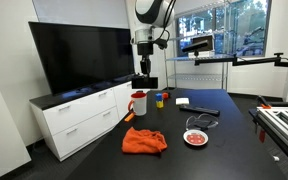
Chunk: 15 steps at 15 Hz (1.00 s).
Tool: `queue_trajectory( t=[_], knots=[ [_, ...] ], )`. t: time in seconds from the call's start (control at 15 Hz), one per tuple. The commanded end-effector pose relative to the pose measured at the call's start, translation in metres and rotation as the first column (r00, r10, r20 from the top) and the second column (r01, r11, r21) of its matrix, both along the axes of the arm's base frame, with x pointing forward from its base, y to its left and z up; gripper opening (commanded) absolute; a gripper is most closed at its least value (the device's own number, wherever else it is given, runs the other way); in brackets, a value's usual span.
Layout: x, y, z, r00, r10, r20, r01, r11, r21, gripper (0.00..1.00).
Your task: Place the black object on top of the cup
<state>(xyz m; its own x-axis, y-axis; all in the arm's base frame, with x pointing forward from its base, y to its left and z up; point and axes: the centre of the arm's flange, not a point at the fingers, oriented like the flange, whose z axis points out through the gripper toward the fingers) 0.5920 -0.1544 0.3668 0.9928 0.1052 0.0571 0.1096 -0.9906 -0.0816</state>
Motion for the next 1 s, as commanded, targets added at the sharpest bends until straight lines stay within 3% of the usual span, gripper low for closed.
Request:
queue_trajectory(
  t=[0.0,0.27,0.93],
  knots=[
    [0.03,-0.006,-0.006,0.999,-0.039,-0.011,0.039,0.999,-0.038,0.08],
    [0.049,-0.015,-0.022,0.996,-0.084,-0.015,0.083,0.995,-0.053,0.08],
    [0.067,-0.036,-0.018,0.988,-0.153,-0.003,0.152,0.984,-0.093,0.08]
  ],
)
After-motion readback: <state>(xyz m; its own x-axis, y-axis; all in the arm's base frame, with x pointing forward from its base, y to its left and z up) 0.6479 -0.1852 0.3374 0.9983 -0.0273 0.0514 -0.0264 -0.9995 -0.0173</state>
